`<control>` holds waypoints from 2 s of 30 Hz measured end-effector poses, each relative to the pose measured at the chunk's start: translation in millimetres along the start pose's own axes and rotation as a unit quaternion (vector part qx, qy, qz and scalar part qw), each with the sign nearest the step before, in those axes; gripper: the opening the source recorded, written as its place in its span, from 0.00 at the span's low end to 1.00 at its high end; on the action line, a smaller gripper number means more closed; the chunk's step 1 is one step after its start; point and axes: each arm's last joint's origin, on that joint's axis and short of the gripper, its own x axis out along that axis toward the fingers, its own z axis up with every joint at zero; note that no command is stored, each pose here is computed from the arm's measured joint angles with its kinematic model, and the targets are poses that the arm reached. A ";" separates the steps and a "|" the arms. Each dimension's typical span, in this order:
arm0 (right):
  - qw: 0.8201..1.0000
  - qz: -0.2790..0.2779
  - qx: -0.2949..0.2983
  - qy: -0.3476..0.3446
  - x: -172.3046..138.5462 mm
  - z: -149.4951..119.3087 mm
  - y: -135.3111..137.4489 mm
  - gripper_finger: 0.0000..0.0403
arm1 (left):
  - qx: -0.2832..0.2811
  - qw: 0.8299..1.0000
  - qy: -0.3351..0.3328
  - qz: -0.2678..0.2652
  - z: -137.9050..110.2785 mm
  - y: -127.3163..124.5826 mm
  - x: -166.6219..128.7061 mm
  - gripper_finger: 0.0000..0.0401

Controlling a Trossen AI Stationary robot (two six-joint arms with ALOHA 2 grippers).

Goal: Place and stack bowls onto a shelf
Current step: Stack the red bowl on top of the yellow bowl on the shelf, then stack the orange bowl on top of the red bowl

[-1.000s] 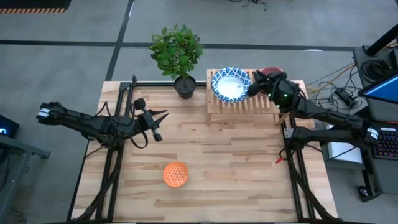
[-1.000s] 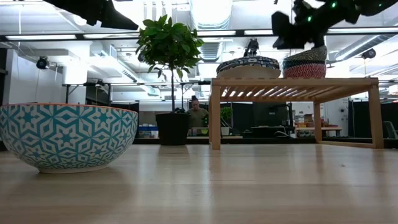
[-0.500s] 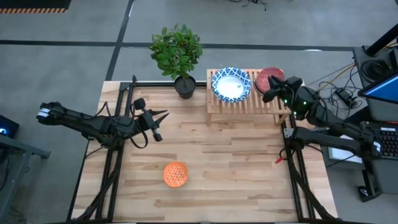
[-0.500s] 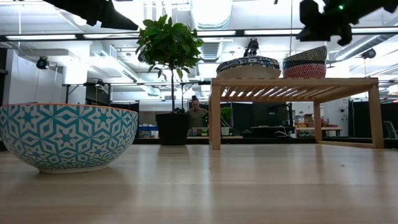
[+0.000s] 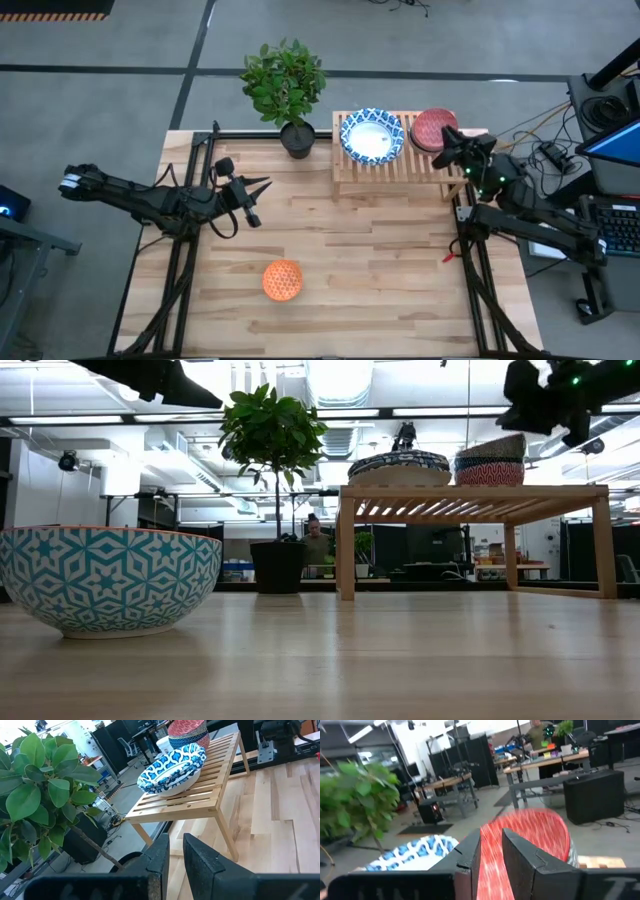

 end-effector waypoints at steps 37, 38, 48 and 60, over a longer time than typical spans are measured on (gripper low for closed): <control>0.878 0.420 0.086 0.215 -14.3 9.5 38.6 0.17 | -0.170 0.948 0.130 -0.236 -26.1 -44.8 17.6 0.09; 0.872 0.424 0.081 0.229 -13.9 6.1 41.4 0.17 | -0.167 0.941 0.139 -0.259 -27.6 -48.6 18.8 0.09; 0.830 0.482 0.051 0.277 -24.4 -7.9 64.5 0.17 | -0.136 0.880 0.307 -0.335 -34.6 -79.2 36.2 0.10; 0.820 0.497 0.029 0.284 -37.2 -13.7 77.7 0.17 | -0.111 0.850 0.388 -0.340 -34.1 -106.0 46.8 0.40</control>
